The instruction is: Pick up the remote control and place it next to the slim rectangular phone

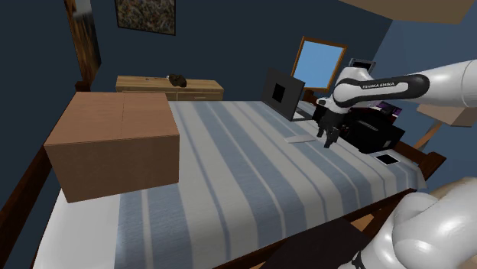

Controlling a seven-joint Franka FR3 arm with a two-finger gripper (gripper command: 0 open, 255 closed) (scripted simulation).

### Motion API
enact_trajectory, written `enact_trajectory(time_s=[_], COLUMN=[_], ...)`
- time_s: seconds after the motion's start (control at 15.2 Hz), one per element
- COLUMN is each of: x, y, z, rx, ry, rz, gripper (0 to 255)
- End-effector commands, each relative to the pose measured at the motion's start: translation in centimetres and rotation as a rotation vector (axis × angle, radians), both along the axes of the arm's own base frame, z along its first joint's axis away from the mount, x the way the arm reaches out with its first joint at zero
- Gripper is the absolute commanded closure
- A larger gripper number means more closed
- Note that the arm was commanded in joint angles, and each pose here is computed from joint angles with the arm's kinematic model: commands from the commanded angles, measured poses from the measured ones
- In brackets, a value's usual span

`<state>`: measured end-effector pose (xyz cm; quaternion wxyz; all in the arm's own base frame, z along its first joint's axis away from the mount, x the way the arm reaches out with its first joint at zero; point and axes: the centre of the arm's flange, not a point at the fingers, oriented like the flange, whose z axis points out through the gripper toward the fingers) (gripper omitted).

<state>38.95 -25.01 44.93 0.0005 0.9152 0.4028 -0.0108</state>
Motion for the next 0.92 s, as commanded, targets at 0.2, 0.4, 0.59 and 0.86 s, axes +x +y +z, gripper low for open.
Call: enact_trajectory(time_s=[0.2,0.4,0.59,0.86], x=[4.0,6.7,9.6,13.8], y=[-4.8,-7.2,-9.4,-11.9], z=[-2.4,-3.8,-5.2,-7.1], rx=[-0.001,0.000,0.001,0.002], ry=[-0.006,-0.010,-0.013,-0.017], rz=[0.136,0.214,0.293,0.398], gripper=[0,0,0,0])
